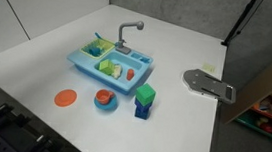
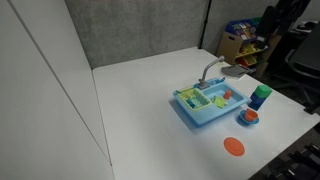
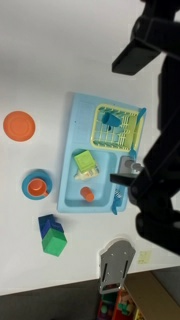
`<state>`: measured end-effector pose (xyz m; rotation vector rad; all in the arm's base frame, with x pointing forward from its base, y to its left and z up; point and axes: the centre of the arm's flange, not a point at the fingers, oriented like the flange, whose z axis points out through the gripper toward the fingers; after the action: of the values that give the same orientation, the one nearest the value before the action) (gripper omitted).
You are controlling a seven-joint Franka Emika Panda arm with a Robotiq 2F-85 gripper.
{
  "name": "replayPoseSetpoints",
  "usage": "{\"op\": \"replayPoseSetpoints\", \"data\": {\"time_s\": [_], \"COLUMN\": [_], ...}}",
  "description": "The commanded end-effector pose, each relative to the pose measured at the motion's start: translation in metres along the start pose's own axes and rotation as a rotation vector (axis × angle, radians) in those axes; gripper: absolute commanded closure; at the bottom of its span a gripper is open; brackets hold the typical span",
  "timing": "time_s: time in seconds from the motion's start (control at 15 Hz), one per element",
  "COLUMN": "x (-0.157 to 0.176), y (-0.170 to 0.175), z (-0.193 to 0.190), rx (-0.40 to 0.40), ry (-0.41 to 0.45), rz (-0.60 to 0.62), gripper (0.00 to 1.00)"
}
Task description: Take the green block out of the sink and place it on top of the stack
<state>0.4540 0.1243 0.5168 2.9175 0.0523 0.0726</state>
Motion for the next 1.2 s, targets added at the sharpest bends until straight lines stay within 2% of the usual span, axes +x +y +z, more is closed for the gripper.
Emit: {"op": "replayPoseSetpoints", "data": {"time_s": [0.0, 0.67, 1.13], "x": [0.033, 0.099, 0.128], "y": [0.006, 0.036, 0.048], "z": [0.011, 0.107, 0.206], "rx": [0.051, 0.141, 0.126], "ry": [-0.016, -0.124, -0.209], "rz": [-0.007, 0.08, 0.139], "gripper": [0.0, 0.0, 0.0]}}
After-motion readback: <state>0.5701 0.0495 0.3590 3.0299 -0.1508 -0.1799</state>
